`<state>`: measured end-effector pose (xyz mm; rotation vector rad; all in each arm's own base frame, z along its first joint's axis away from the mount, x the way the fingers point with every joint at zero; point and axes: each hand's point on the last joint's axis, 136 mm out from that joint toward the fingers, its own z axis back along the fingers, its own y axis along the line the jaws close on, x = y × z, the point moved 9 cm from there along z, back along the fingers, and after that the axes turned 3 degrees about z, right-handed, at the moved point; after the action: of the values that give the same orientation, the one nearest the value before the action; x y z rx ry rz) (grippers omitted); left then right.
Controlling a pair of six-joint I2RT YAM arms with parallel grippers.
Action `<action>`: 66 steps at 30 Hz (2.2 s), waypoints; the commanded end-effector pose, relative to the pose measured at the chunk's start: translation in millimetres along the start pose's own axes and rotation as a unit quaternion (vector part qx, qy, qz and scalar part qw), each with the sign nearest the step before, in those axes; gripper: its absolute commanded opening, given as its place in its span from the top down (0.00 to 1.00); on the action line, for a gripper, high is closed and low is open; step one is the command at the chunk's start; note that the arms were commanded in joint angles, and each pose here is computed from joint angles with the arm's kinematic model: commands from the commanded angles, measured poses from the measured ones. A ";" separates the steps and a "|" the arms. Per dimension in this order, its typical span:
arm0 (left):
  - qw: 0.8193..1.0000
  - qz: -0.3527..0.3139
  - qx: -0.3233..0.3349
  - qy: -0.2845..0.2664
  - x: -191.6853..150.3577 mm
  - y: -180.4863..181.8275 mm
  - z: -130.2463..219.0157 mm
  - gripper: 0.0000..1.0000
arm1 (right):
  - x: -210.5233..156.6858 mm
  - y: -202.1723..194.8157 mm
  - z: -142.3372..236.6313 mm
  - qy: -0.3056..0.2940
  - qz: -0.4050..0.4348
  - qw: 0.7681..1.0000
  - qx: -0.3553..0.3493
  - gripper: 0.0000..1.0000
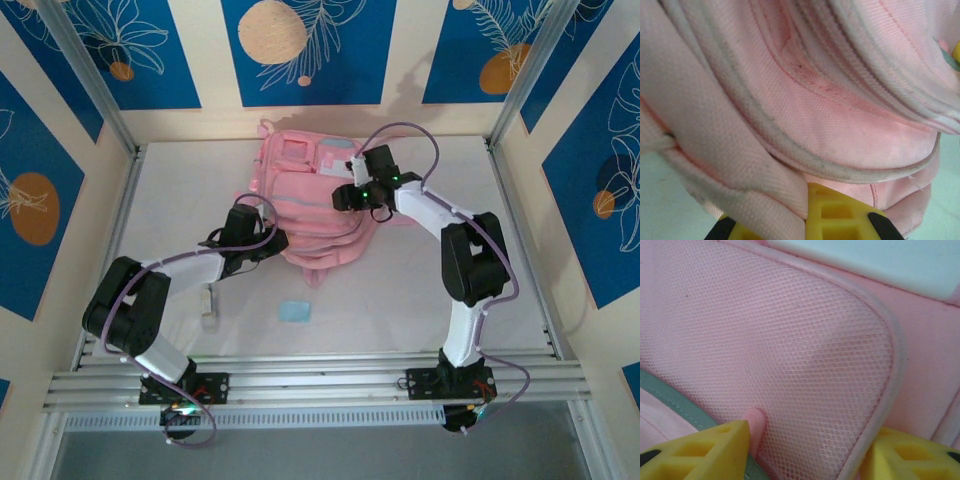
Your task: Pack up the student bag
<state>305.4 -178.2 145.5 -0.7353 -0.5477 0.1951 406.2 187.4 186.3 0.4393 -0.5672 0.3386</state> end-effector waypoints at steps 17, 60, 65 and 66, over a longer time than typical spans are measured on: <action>0.997 -0.031 -0.054 -0.053 23.3 -22.7 -2.3 1.00 | -62.1 79.4 40.9 0.095 -0.109 0.986 0.086 0.47; 0.991 -0.113 0.019 -0.070 137.1 -1.3 -52.0 1.00 | -10.0 5.1 15.7 0.051 -0.109 0.993 -0.020 1.00; 0.989 -0.123 0.017 -0.081 157.2 -11.6 -59.1 1.00 | -23.8 24.5 23.9 0.071 -0.158 0.985 0.002 1.00; 0.989 -0.124 0.018 -0.080 159.2 -14.1 -57.6 0.95 | -24.4 26.5 22.3 0.073 -0.165 0.984 0.006 1.00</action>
<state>446.8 -160.3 143.9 -0.5747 -0.6182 0.0664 396.4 171.9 202.4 0.3858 -0.5134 0.0589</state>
